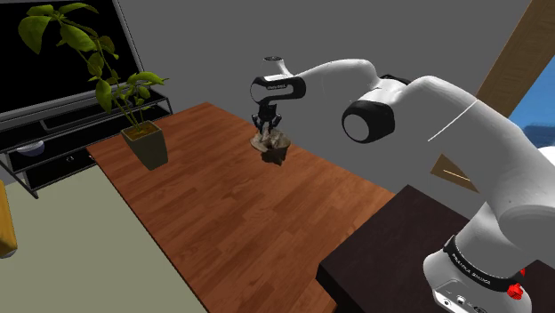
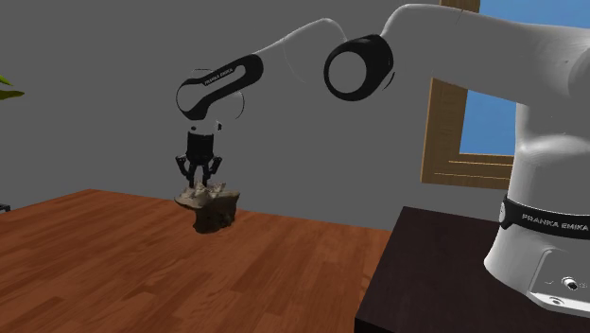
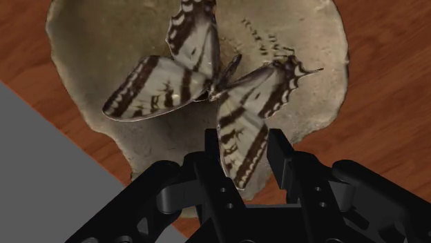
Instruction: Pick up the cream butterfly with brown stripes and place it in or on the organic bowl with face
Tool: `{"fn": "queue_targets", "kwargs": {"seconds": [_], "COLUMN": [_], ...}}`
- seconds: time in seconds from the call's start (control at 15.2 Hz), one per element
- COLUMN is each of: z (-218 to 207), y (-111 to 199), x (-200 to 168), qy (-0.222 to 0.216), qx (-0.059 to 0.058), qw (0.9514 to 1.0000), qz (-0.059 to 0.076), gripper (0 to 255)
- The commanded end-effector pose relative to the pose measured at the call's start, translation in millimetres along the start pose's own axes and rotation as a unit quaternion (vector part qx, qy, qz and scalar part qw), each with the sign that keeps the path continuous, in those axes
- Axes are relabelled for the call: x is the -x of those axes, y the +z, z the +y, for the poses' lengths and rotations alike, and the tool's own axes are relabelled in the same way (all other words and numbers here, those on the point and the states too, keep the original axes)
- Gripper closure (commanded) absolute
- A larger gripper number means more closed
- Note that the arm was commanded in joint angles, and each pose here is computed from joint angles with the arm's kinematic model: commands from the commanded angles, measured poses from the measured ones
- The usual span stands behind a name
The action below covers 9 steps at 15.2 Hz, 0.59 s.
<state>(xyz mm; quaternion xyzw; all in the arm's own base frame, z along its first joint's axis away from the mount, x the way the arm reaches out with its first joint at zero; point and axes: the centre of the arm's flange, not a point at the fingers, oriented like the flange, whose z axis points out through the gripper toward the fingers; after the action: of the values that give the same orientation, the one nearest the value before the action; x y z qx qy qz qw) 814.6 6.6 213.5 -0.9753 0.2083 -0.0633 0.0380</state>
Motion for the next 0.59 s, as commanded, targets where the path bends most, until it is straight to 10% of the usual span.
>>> {"fn": "queue_targets", "kwargs": {"seconds": [0.0,0.07,0.13,0.53], "z": [0,0,0,0], "y": [0,0,0,-13], "x": [0,0,0,0], "qy": [0.000,0.000,0.000,0.000], "qx": [0.000,0.000,0.000,0.000], "qw": [1.0000,1.0000,1.0000,1.0000], "qz": [0.000,0.000,0.000,0.000], "gripper": [255,255,0,0]}}
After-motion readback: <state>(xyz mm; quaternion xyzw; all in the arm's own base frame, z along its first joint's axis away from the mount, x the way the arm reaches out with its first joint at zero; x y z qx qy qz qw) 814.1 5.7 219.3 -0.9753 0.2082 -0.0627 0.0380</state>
